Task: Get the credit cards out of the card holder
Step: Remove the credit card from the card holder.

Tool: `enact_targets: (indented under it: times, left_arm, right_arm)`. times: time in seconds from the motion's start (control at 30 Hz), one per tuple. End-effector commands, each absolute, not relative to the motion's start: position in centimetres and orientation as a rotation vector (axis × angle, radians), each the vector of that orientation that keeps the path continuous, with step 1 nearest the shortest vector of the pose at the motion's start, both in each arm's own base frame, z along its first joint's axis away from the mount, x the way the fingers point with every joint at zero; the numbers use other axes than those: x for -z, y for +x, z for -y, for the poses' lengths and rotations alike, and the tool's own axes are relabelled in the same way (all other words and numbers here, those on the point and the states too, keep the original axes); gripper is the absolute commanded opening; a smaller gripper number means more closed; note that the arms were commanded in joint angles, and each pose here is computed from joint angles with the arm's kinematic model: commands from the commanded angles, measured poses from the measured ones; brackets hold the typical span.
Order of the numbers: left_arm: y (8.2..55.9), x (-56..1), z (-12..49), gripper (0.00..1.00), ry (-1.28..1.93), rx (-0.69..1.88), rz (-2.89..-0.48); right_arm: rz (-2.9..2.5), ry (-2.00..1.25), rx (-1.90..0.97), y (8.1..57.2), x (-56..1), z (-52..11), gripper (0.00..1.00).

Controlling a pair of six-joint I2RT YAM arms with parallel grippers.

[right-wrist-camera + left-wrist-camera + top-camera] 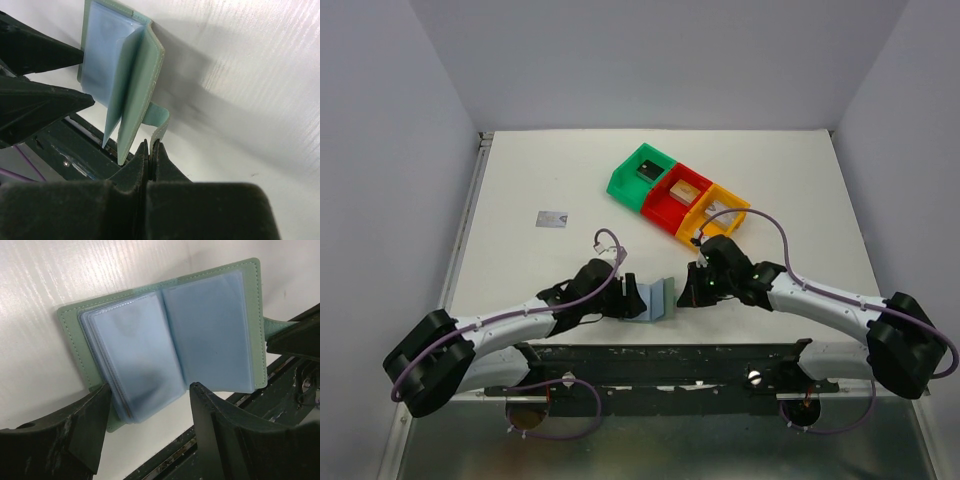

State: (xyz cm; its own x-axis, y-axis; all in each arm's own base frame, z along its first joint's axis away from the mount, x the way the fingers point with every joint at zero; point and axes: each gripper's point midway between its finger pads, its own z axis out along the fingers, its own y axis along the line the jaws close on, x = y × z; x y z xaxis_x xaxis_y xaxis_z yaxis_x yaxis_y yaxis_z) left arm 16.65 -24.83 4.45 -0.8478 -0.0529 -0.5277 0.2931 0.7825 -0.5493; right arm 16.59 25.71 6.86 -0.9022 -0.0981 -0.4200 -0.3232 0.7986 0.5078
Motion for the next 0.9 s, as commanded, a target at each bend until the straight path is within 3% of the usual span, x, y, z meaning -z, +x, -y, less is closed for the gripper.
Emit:
enact_targets:
  times: [0.0, 0.87]
  left_arm:
    - [16.4, -6.3, 26.1, 0.71, 0.249, 0.996, -2.34]
    - [16.4, -11.1, 28.6, 0.7, 0.404, 1.149, -2.164]
  right_arm:
    - [-2.606, -0.33, -0.874, 16.4, -7.0, -26.3, 0.0]
    - [-2.693, -0.273, -0.678, 16.3, -4.5, -23.8, 0.0]
